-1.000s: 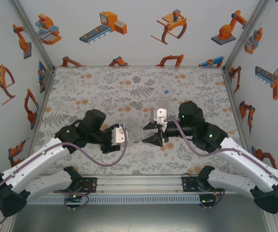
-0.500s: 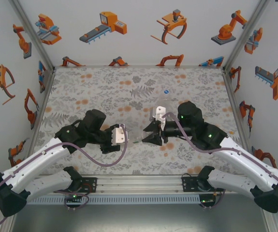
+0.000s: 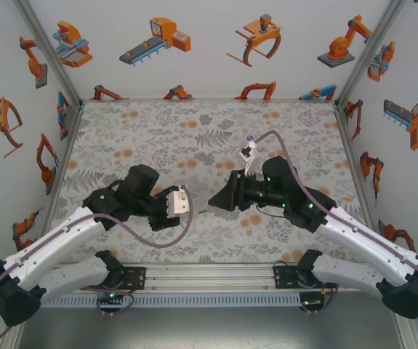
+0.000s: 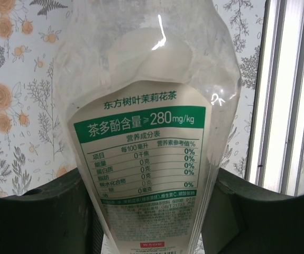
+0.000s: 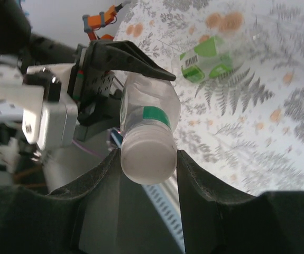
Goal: Screw on the bottle caps
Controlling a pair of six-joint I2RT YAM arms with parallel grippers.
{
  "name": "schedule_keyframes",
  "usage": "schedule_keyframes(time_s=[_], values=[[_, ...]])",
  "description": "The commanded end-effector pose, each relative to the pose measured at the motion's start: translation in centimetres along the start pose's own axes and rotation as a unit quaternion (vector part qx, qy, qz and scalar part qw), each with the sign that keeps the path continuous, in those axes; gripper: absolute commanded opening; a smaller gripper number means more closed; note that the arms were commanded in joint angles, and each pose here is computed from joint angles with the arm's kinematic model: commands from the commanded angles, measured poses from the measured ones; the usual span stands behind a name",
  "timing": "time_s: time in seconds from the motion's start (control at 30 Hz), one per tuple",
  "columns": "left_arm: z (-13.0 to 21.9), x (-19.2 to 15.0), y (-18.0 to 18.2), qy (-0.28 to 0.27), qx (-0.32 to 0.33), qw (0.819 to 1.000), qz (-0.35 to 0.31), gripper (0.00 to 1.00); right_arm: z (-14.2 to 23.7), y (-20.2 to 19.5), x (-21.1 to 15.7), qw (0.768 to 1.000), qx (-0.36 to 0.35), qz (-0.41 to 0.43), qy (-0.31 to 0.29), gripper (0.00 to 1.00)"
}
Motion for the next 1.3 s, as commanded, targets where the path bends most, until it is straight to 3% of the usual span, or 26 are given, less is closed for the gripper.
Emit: schedule_keyframes(time_s=[0.0, 0.1, 0.27, 0.37, 0.47, 0.7, 1.03, 1.1, 1.2, 1.23, 1.27], values=[[0.7, 1.8, -0.2, -0.046, -0.008, 0.998, -0.035, 0.00, -0.5, -1.2, 0.9, 0.989, -0.062, -0.135, -0.021, 0.00], [0.7, 1.8, -0.2, -0.046, -0.006, 0.998, -0.034, 0.00, -0.9, -0.8, 1.2, 0.989, -0.050, -0.142, -0.012, 0.00], [0.7, 1.7, 0.3, -0.036, 0.010, 0.999, -0.023, 0.00, -1.7, -0.4, 1.2, 0.988, -0.033, -0.148, 0.010, 0.43], [0.5, 1.6, 0.6, -0.026, 0.020, 0.999, -0.013, 0.00, -2.1, -0.5, 0.9, 0.987, -0.027, -0.157, 0.017, 0.55], [0.4, 1.7, 1.0, -0.019, 0.024, 1.000, 0.000, 0.00, -2.5, -0.5, 0.8, 0.987, -0.014, -0.157, 0.014, 0.61], [0.4, 1.8, 1.9, -0.017, 0.022, 0.999, 0.041, 0.00, -3.5, -0.8, 0.6, 0.988, -0.004, -0.155, 0.023, 0.57], [0.5, 2.1, 1.7, -0.028, 0.000, 0.999, 0.043, 0.00, -4.1, -1.9, 0.2, 0.989, -0.031, -0.146, 0.021, 0.37], [0.6, 2.1, 1.5, -0.032, -0.001, 0.999, 0.037, 0.10, -4.1, -2.0, 0.2, 0.989, -0.035, -0.140, 0.018, 0.30], [0.7, 2.0, 1.5, -0.035, 0.005, 0.999, 0.034, 0.34, -4.0, -2.3, 0.3, 0.990, -0.048, -0.130, 0.018, 0.24], [0.8, 2.0, 1.6, -0.038, 0.009, 0.999, 0.034, 0.43, -4.0, -2.5, 0.4, 0.991, -0.054, -0.124, 0.019, 0.22], [0.8, 2.1, 1.6, -0.043, 0.014, 0.998, 0.035, 0.63, -4.0, -2.7, 0.6, 0.991, -0.060, -0.117, 0.020, 0.21]])
Point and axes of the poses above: each hand's point on the last joint's axis, 136 mm out from that joint toward the fingers, its own z axis back along the fingers, its own y axis along the line the jaws close on, x = y × z, the point moved 7 cm from there along z, back along the fingers, and after that the axes turned 9 degrees about z, right-handed, at the moved point
